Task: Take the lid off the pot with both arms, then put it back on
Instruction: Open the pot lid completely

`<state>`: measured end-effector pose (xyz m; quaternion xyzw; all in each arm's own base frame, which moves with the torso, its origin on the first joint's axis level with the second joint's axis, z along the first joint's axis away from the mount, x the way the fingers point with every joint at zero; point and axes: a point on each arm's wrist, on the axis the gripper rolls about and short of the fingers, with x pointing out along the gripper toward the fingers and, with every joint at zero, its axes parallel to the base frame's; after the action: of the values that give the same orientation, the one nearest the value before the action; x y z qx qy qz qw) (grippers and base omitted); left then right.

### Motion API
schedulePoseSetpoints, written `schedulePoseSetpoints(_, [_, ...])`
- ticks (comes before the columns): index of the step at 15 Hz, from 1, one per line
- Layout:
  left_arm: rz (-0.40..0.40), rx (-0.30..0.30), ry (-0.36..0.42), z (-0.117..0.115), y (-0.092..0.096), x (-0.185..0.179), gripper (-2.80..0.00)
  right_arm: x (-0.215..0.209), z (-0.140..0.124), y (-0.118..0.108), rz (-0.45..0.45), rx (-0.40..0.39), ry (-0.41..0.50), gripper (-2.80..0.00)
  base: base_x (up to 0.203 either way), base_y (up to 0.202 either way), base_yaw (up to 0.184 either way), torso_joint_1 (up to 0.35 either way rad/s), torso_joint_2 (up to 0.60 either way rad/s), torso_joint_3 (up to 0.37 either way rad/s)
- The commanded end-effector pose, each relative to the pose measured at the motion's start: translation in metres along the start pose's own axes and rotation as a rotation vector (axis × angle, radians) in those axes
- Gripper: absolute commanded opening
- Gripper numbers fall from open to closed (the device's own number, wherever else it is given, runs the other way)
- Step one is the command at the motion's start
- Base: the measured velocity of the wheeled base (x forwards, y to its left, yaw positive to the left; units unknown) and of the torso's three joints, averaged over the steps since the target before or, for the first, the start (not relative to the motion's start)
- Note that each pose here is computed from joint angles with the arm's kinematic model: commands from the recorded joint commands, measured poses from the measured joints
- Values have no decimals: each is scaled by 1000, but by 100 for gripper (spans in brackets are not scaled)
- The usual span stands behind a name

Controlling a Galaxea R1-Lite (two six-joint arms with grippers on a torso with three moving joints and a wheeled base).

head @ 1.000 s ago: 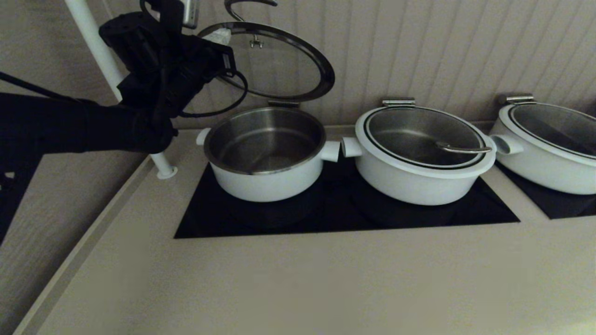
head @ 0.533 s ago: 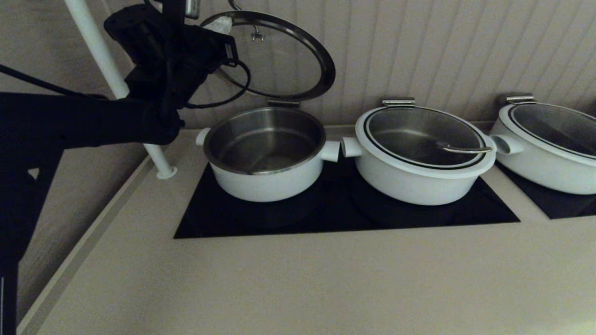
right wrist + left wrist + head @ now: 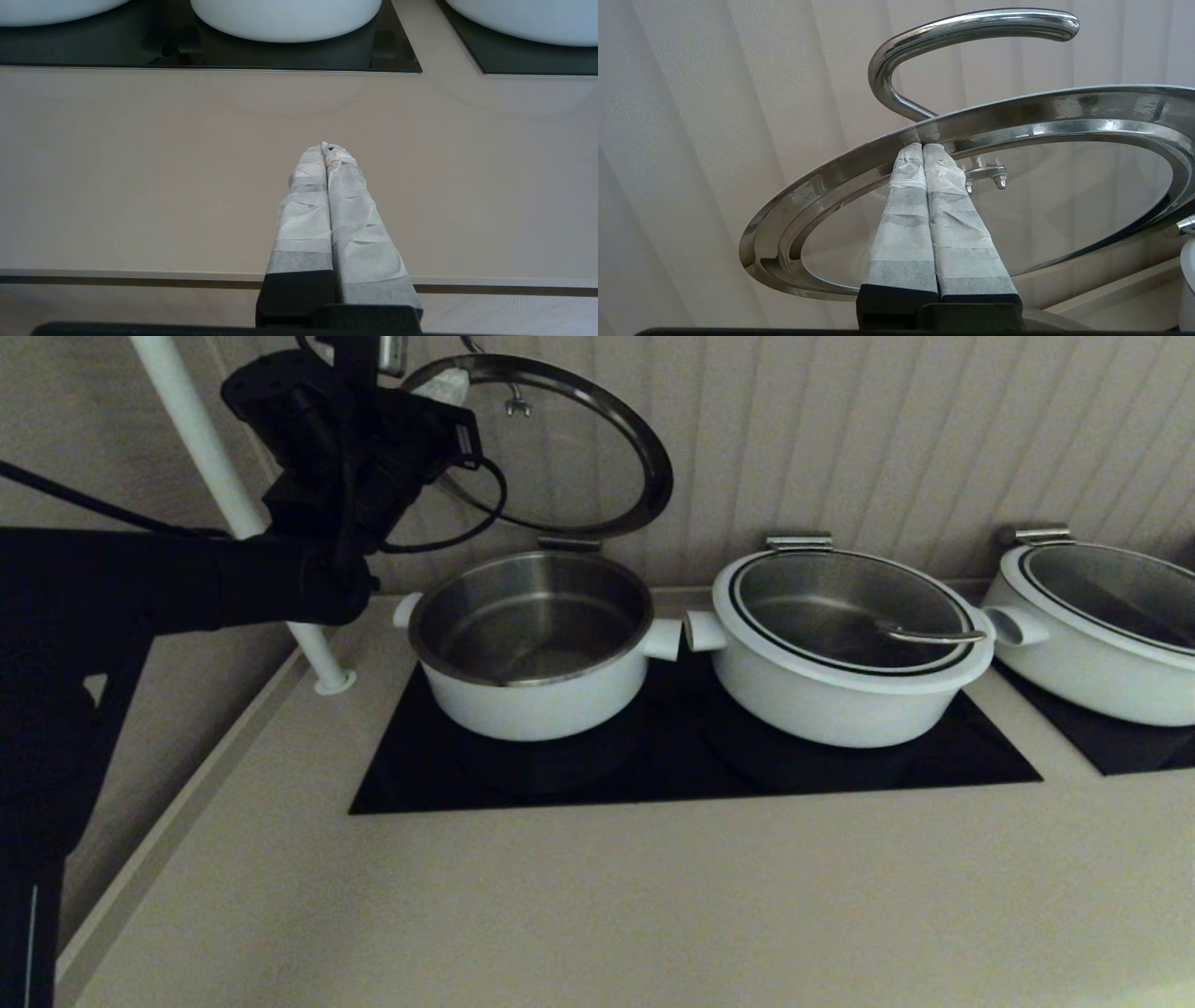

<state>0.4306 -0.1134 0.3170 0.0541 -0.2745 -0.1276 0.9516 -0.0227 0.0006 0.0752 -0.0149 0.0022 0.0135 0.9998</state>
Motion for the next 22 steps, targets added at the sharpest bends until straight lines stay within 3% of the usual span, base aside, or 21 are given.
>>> schedulePoseSetpoints(1, [1,2,-1,0,1,-1,-280,0,0,0,1,-1,0,-280,0,0,0,0,0,0])
schedulePoseSetpoints(11, [1,11,-3,21,4,-5,-280,0,0,0,1,0,1,-280,0,0,0,0,0,0])
schedulePoseSetpoints(22, [-16,10,88,25,3,-32,-280,0,0,0,1,-1,0,-280,0,0,0,0,0,0])
